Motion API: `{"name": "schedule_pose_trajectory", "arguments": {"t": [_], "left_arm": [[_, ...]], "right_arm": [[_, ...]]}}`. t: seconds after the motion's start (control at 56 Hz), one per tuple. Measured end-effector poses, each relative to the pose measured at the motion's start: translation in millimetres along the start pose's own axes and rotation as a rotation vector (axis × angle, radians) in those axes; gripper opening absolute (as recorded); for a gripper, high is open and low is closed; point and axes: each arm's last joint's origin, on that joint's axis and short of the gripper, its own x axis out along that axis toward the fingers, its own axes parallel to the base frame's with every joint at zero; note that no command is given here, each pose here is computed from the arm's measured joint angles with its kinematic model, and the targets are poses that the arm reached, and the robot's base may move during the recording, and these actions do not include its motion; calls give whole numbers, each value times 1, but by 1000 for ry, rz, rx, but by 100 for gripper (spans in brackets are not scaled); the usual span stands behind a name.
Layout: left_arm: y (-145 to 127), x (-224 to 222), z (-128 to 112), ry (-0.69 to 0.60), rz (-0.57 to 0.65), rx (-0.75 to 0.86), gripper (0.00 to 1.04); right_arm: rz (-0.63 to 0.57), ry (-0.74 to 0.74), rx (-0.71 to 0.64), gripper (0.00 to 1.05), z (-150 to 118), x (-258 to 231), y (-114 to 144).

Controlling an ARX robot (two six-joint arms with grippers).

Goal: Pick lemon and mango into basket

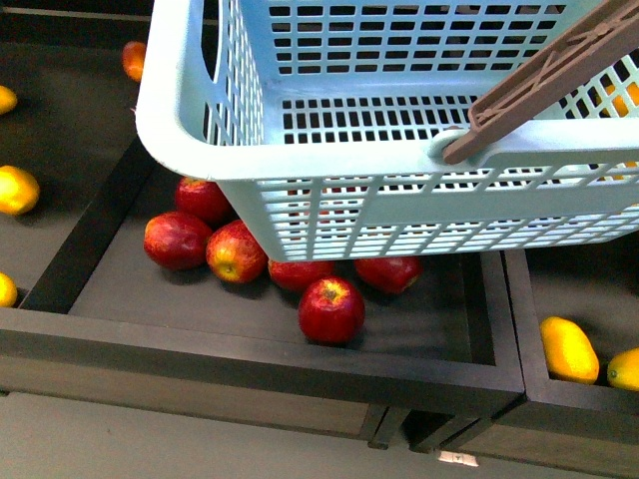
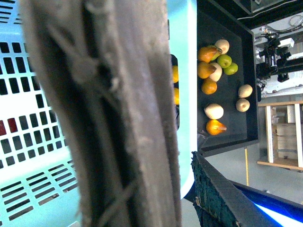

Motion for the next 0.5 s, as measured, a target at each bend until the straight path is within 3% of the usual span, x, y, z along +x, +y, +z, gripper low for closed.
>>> {"name": "schedule_pose_trajectory", "arguments": {"t": [0.5], "left_arm": [[0, 0, 0, -1, 1, 1, 27]], "right_arm": [[-22, 1, 24, 96, 31, 61, 13]]}}
